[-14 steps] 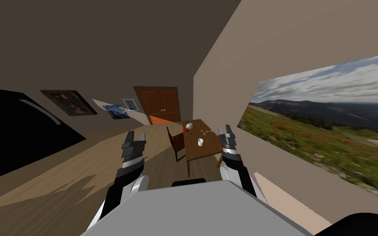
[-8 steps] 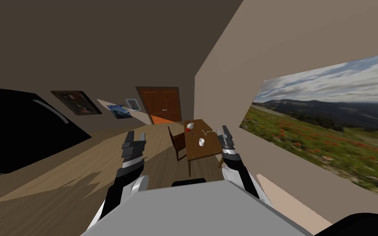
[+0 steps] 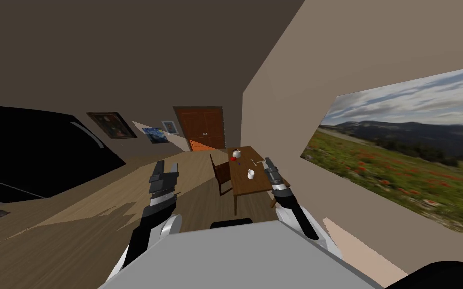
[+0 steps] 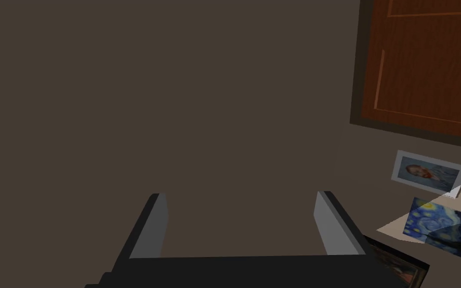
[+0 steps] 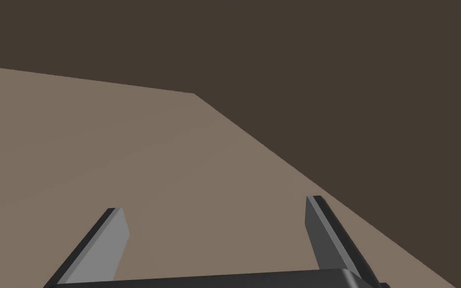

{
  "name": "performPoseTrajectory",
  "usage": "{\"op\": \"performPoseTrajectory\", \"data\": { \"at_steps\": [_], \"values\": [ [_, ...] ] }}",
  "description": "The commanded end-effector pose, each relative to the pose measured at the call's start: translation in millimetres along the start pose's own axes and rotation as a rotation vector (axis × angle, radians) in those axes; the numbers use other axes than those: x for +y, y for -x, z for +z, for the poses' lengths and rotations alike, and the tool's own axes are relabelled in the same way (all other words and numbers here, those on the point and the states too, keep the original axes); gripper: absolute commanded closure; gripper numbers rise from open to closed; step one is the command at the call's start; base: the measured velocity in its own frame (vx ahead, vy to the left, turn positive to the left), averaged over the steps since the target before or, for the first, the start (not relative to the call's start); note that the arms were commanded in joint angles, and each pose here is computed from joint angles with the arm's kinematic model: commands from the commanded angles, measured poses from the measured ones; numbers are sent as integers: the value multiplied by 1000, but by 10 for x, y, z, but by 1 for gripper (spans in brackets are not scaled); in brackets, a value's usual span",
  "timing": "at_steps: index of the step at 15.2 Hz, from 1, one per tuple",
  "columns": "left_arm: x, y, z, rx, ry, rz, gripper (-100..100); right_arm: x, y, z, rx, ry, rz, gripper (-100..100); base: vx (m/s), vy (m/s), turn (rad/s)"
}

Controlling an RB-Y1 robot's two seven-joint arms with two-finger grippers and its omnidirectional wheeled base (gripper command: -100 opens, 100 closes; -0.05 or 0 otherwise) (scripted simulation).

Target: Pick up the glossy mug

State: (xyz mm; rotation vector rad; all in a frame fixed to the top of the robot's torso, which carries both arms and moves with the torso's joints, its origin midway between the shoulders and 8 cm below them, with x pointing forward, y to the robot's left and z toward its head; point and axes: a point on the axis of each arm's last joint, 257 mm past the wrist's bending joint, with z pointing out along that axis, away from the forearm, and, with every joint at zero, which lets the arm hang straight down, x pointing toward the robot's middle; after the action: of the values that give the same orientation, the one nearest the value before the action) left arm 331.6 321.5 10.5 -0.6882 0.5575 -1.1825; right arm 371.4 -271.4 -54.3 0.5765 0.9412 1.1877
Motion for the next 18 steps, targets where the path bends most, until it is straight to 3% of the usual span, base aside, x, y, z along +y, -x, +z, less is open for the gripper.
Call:
{"op": "performPoseTrajectory", "data": {
  "at_steps": [1, 2, 3, 5, 6, 12, 18],
  "values": [
    [0, 0, 0, 0, 0, 0, 0, -178, -104, -74, 62, -32, -48, -100, -21, 61, 141],
    [0, 0, 0, 0, 0, 0, 0, -178, -111, -76, 78, -31, -57, -100, -15, 55, 103],
    [0, 0, 0, 0, 0, 0, 0, -325, -172, -134, 113, -58, -87, -100, -12, 53, 119],
    [0, 0, 0, 0, 0, 0, 0, -327, -178, -138, 133, -56, -99, -100, -7, 45, 73],
    [0, 0, 0, 0, 0, 0, 0, -484, -236, -211, 179, -83, -137, -100, -4, 49, 120],
    [0, 0, 0, 0, 0, 0, 0, -828, -327, -409, 309, -138, -241, -100, -12, 57, 123],
    [0, 0, 0, 0, 0, 0, 0, -1373, -356, -806, 497, -225, -397, -100, 3, 59, 154]
  ]
}}
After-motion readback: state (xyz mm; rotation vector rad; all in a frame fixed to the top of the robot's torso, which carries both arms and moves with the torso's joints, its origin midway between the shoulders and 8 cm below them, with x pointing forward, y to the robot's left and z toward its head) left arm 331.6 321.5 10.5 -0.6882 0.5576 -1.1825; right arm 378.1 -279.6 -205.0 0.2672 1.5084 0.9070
